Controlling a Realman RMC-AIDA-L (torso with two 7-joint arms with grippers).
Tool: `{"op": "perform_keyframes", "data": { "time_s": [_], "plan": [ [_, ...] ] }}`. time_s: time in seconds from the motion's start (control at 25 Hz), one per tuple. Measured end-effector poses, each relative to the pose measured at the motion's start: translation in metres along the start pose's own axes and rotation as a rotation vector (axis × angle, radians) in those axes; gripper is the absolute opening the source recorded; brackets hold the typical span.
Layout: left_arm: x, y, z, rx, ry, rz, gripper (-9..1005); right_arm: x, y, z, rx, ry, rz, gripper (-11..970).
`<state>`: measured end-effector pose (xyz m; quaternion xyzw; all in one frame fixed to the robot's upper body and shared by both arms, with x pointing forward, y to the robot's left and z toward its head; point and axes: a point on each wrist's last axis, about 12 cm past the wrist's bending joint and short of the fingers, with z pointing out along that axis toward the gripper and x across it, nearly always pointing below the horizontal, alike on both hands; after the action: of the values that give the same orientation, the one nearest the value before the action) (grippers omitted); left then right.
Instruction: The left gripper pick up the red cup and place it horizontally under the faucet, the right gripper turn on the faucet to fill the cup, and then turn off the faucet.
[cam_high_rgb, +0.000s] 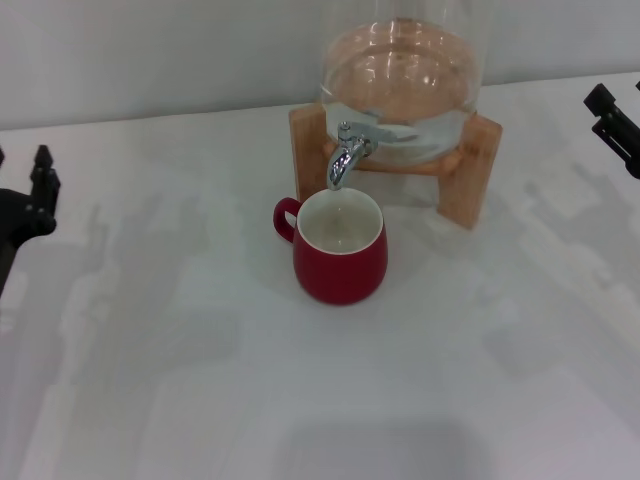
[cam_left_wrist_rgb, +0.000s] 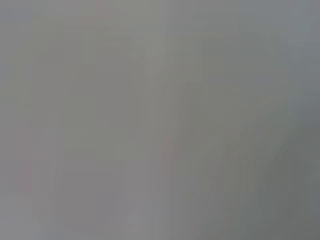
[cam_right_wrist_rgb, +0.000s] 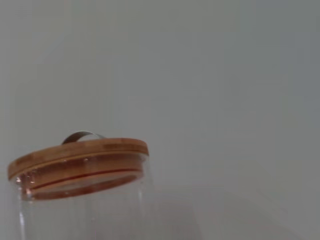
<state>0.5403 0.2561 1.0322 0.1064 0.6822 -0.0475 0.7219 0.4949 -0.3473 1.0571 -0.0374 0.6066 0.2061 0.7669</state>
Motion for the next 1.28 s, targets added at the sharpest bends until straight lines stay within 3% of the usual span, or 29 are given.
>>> {"op": "perform_keyframes", "data": {
  "time_s": [0.44, 0.76, 1.28],
  "plan": [
    [0.001, 0.006, -0.013, -0.050, -0.036, -0.022, 490, 0.008, 0.018, -0.001, -0.127, 0.055, 0.043, 868],
    [0.003, 0.007, -0.016, -0.053, -0.029, -0.023, 490, 0.019, 0.042, 0.012, -0.283, 0.126, 0.082, 868],
    [0.003, 0.006, -0.016, -0.044, -0.030, -0.019, 490, 0.022, 0.057, 0.040, -0.384, 0.162, 0.109, 868]
  ]
}}
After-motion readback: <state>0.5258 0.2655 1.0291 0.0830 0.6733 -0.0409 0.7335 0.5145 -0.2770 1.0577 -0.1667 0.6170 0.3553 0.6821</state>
